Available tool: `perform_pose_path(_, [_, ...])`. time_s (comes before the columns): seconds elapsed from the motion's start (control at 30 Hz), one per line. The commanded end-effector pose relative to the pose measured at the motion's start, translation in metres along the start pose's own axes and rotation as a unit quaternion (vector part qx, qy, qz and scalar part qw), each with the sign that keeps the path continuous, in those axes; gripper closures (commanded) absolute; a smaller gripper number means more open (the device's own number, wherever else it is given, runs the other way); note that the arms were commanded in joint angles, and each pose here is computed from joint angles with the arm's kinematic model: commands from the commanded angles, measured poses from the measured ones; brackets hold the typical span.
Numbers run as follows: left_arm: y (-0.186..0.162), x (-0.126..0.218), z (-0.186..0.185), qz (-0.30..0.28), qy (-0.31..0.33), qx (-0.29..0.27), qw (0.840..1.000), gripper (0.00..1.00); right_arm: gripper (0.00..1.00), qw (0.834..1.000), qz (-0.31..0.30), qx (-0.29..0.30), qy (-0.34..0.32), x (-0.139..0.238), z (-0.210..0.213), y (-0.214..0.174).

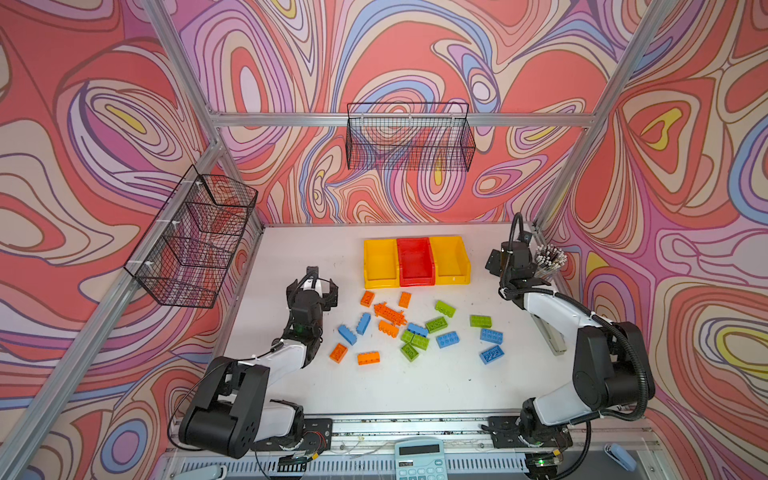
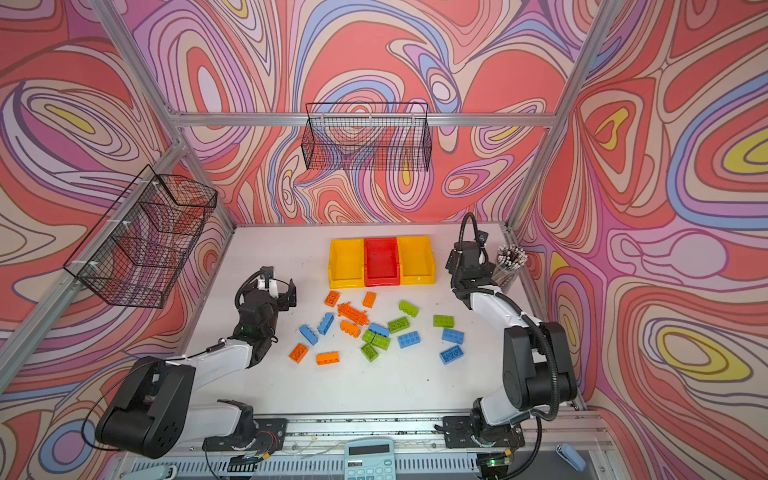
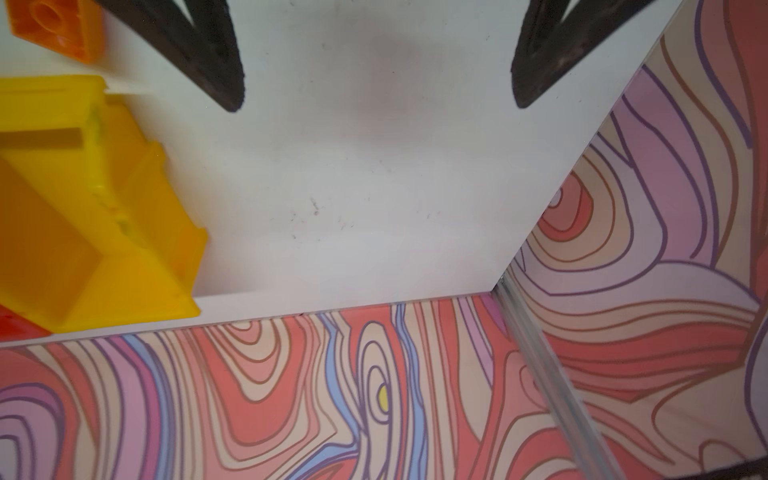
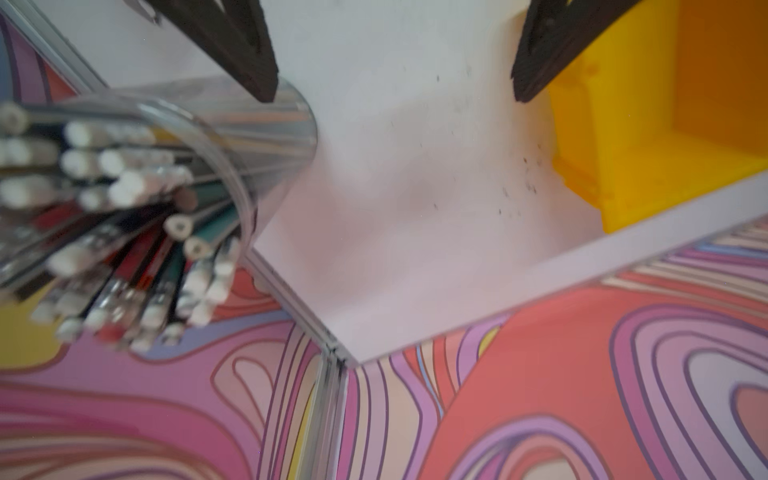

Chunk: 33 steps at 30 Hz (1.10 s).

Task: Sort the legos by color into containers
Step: 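Lower the right gripper onto a lime-green brick while the left arm reaches over the bricks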

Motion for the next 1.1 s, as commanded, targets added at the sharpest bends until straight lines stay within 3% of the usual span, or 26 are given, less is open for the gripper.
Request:
perform_pose_path(0.0, [0.019, 0.01, -0.022, -0.006, -0.018, -0.039, 0.999, 0.0, 0.08, 0.995, 0.096, 0.014, 0.009, 0.008, 0.005, -0.042])
perform_pose_path(0.17, [0.033, 0.031, -0.079, 0.015, -0.119, -0.032, 0.992, 0.0, 0.1, 0.992, 0.118, -0.014, 0.051, 0.023, 0.01, -0.06])
perform_pose_path(0.3, [0.022, 0.056, -0.127, 0.04, -0.196, -0.046, 0.979, 0.0, 0.13, 0.988, 0.141, 0.006, 0.064, 0.029, 0.018, -0.074])
perform_pose_path(0.47, [0.005, 0.079, -0.168, 0.094, -0.246, -0.055, 0.963, 0.0, 0.16, 0.982, 0.167, 0.032, 0.086, 0.036, 0.028, -0.087])
perform_pose_path(0.8, [-0.005, 0.095, -0.187, 0.154, -0.301, -0.007, 0.941, 0.0, 0.1, 0.971, 0.208, 0.049, 0.109, 0.047, 0.025, -0.111])
perform_pose_path(1.07, [-0.002, 0.099, -0.186, 0.171, -0.308, -0.01, 0.936, 0.0, 0.09, 0.961, 0.236, 0.054, 0.136, 0.045, 0.031, -0.125])
Point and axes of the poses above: each gripper's point midway between its finger pads, its own x axis back along the fingers, its own z axis along the line the jaws close on, y = z × x, the point moved 8 cm from there along x, back along the fingers, and after that the axes turned 10 degrees about x, right-handed, at the moved point
